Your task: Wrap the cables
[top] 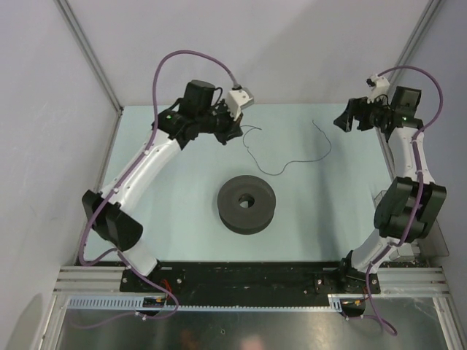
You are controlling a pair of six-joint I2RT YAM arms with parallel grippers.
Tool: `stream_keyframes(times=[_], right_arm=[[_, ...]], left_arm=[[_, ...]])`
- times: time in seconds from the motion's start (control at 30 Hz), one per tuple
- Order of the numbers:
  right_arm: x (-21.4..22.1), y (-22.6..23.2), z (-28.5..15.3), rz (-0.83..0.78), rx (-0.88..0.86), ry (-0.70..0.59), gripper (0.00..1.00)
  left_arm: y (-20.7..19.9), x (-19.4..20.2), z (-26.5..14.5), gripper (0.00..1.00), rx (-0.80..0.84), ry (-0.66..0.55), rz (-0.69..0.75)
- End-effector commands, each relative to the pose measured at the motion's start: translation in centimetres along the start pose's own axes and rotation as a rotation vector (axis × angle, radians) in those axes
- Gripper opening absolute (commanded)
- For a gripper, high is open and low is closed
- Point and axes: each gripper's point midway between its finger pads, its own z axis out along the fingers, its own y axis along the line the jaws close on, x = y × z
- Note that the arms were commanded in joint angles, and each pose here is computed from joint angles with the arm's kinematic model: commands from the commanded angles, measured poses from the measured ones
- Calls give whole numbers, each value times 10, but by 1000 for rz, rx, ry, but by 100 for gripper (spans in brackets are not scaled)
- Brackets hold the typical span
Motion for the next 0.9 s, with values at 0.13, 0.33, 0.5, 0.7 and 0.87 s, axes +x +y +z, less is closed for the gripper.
stream_keyframes(times=[0.13, 0.33, 0.5, 0.7, 0.87], right_arm=[[-54, 164, -70, -259, -493, -180, 97], [-57, 271, -92, -483, -671, -299, 77], [-51, 327, -94, -622, -738, -340, 63], [-35, 356, -77, -698, -755, -315, 58], [-33, 362, -69, -696, -752, -313, 46]], left_arm=[[-20, -34, 7, 0, 78, -72, -11], [-42, -38, 3, 0, 157, -94, 14], [-55, -36, -1, 0, 179, -92, 34], [-69, -34, -6, 0, 194, -93, 72], [-81, -31, -13, 0, 238, -103, 77]])
